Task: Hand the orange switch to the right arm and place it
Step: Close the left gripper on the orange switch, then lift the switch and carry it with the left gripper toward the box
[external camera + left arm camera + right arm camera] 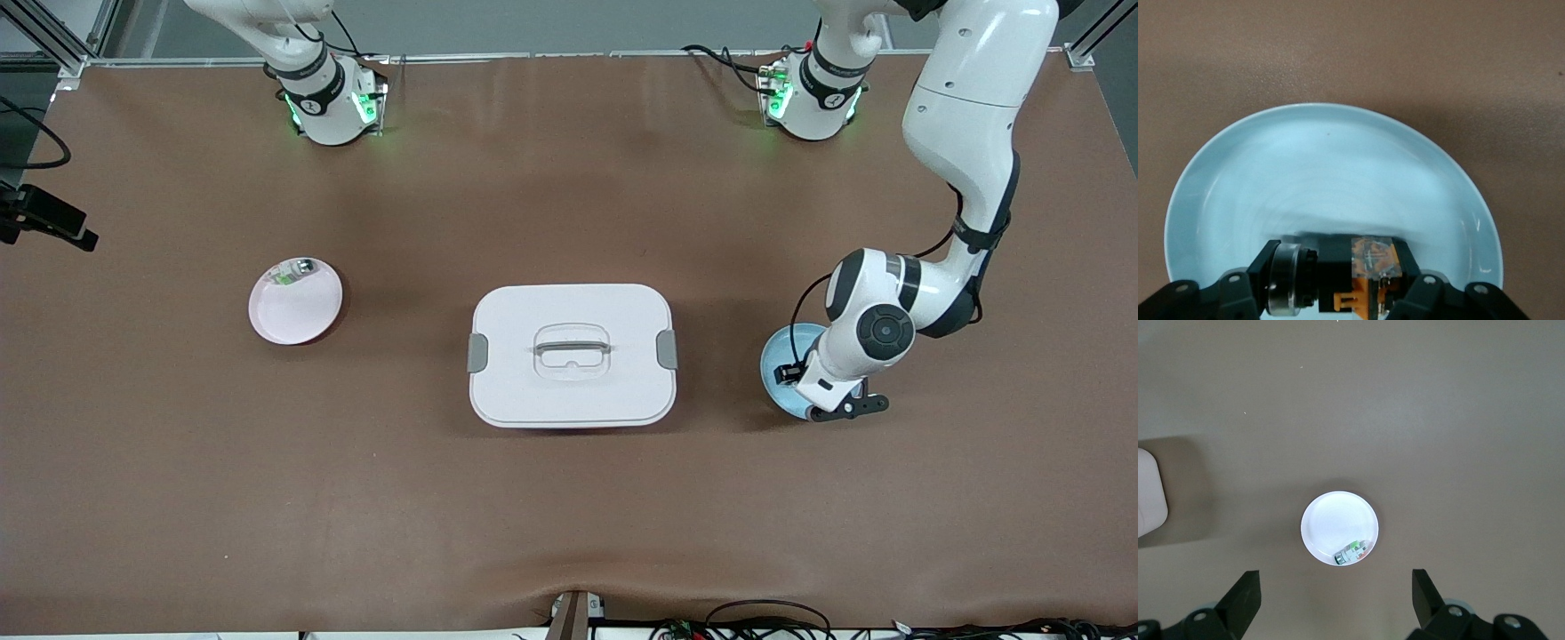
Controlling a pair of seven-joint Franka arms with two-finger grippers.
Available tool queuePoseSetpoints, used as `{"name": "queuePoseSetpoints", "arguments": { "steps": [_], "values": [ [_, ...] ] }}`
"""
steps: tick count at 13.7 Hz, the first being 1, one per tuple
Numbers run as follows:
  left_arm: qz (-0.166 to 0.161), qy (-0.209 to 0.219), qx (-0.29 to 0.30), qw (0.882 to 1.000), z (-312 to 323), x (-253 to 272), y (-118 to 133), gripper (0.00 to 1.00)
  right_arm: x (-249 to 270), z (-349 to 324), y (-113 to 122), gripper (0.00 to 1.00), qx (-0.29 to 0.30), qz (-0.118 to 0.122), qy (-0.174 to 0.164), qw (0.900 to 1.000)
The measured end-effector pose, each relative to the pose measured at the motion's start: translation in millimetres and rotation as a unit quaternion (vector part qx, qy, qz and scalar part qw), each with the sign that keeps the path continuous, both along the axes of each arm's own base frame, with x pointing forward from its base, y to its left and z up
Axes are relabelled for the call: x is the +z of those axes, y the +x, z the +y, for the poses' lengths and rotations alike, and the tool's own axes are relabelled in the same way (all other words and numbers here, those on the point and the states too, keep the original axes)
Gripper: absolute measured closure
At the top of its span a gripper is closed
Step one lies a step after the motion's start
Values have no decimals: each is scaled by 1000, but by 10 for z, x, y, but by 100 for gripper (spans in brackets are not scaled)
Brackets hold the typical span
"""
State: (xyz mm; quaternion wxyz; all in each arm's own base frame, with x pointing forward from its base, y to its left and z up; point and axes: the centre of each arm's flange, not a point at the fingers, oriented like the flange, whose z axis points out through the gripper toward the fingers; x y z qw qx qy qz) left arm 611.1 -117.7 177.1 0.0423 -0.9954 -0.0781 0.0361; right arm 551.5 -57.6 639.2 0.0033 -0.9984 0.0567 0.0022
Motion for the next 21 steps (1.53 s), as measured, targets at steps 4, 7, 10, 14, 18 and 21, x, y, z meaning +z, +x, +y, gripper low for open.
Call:
{"name": "queuePoseSetpoints", "arguments": {
  "steps": [4, 7, 10, 14, 18, 21],
  "values": [
    [0, 0, 0, 1000, 0, 2, 2, 27, 0, 18, 2, 0, 2, 0, 0, 1000],
    [-2, 0, 1, 1000, 3, 16, 14, 27, -1, 16, 2, 0, 2, 0, 0, 1000],
    [-10, -1, 5, 1000, 3, 135, 58, 27, -2, 16, 3, 0, 2, 0, 0, 1000],
    [-9, -5, 17, 1000, 20, 379, 80, 27, -8, 16, 6, 0, 2, 1, 0, 1000],
    [-8, -25, 49, 998, 91, 668, 116, 27, -10, 15, 7, 0, 2, 1, 0, 1000],
    [-3, -45, 77, 996, 125, 946, 113, 27, -12, 15, 10, 0, 2, 1, 0, 1000]
  ]
}}
